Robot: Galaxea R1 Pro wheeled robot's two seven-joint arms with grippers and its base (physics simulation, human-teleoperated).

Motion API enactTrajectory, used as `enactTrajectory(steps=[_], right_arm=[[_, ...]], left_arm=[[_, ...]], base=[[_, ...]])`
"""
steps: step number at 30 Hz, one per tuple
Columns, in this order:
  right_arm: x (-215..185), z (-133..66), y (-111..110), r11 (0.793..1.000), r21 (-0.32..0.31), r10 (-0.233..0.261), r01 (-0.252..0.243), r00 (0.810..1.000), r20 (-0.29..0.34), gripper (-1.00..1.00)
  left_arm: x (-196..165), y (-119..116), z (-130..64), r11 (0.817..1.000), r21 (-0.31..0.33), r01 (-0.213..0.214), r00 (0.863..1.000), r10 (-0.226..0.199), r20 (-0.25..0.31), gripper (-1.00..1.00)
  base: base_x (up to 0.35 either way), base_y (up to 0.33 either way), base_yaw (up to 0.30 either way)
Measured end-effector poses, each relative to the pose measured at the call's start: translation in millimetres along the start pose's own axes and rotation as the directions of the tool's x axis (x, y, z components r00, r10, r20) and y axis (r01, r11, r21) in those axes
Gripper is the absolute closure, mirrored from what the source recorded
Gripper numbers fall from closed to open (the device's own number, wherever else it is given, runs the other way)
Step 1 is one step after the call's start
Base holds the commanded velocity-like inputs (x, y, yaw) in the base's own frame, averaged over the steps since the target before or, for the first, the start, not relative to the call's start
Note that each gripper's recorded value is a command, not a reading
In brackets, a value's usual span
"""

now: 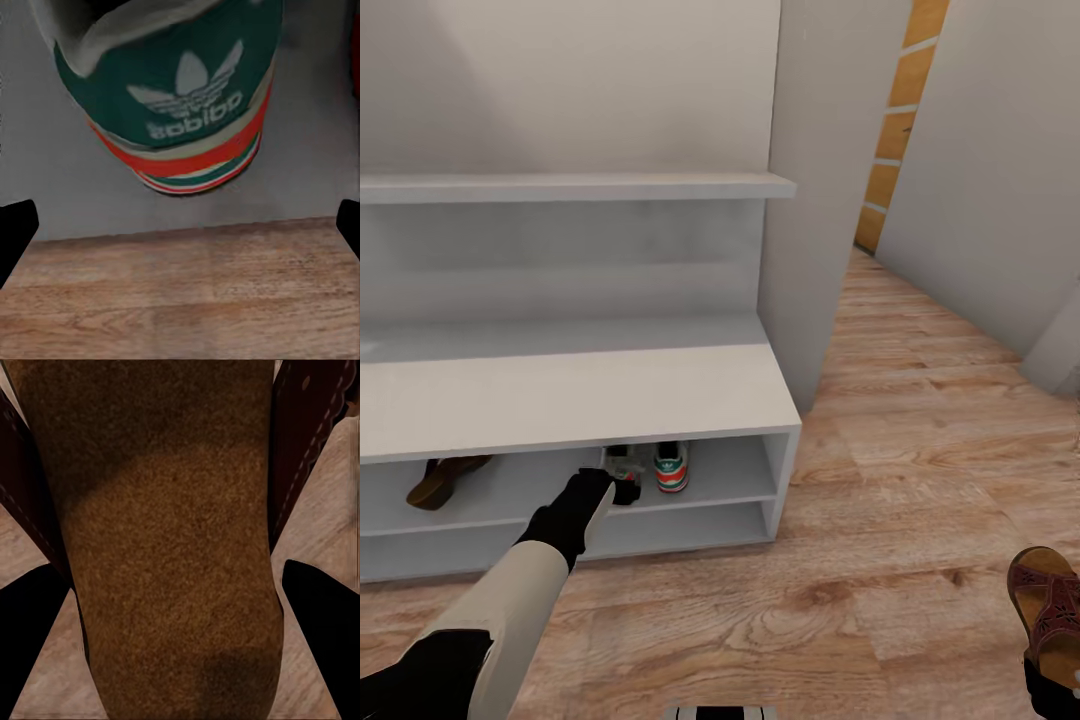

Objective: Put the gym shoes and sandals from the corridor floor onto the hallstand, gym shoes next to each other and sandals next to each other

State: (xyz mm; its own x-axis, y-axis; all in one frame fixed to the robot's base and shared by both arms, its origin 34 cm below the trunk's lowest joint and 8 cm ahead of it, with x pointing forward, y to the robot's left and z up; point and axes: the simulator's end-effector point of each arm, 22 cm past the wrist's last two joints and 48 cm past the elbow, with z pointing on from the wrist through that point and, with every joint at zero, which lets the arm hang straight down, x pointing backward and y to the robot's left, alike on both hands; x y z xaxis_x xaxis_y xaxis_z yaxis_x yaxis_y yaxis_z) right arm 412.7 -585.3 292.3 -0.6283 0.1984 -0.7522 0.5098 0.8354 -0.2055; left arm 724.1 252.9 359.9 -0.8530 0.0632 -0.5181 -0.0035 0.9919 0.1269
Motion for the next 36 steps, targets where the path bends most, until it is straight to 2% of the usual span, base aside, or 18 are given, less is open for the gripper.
enactTrajectory(steps=[14, 19, 23, 27, 30, 32, 33, 34, 36], right_arm=[[0.2, 0.0, 0.1, 1.0, 0.0, 0.0, 0.0, 1.0, 0.0, 1.0], [0.2, 0.0, 0.1, 1.0, 0.0, 0.0, 0.0, 1.0, 0.0, 1.0], [0.9, 0.0, 0.3, 1.0, 0.0, -0.001, 0.001, 1.0, -0.002, 1.0], [3.4, -0.1, 0.8, 1.0, -0.002, -0.004, 0.004, 1.0, -0.007, 1.0], [5.5, -0.4, 3.0, 1.0, -0.006, -0.005, 0.005, 1.0, -0.011, 1.0], [5.7, -0.5, 3.5, 1.0, -0.008, -0.005, 0.005, 1.0, -0.012, 1.0], [6.2, -0.7, 4.1, 1.0, -0.009, -0.006, 0.006, 1.0, -0.012, 1.0], [6.8, -0.6, 4.6, 1.0, -0.01, -0.006, 0.006, 1.0, -0.013, 1.0], [9.5, -0.9, 5.4, 1.0, -0.011, -0.005, 0.005, 1.0, -0.018, 1.0]], left_arm=[[-2.4, -0.3, 0.1, 1.0, 0.002, 0.003, 1.0, -0.003, 0.013, -1.0], [-6.3, 0.8, 1.5, 1.0, 0.004, 0.011, 0.999, -0.011, 0.049, -1.0], [6.8, -2.5, 5.9, 1.0, 0.014, 0.013, 0.998, -0.014, 0.063, -1.0], [45.8, -17.1, 14.7, 0.998, 0.068, 0.01, 0.997, -0.015, 0.074, -1.0], [86.8, -30.1, 20.0, 0.99, 0.14, 0.009, 0.995, -0.022, 0.097, -1.0], [109.2, -35.2, 20.7, 0.982, 0.188, 0.002, 0.993, -0.024, 0.117, -1.0], [133.1, -39.7, 17.5, 0.966, 0.257, -0.024, 0.984, -0.023, 0.178, -1.0], [160.8, -41.3, 16.7, 0.962, 0.272, -0.028, 0.986, -0.019, 0.167, -1.0], [178.6, -38.1, 11.7, 0.954, 0.298, -0.03, 0.978, -0.033, 0.204, -1.0]], base=[[-0.328, 0.039, 0.0], [-0.288, 0.201, 0.0], [-0.25, 0.226, 0.0], [-0.231, 0.217, 0.0], [-0.131, 0.093, 0.0], [-0.043, 0.03, 0.0], [-0.017, 0.012, 0.0], [-0.013, 0.009, 0.0], [-0.007, 0.005, 0.0]])
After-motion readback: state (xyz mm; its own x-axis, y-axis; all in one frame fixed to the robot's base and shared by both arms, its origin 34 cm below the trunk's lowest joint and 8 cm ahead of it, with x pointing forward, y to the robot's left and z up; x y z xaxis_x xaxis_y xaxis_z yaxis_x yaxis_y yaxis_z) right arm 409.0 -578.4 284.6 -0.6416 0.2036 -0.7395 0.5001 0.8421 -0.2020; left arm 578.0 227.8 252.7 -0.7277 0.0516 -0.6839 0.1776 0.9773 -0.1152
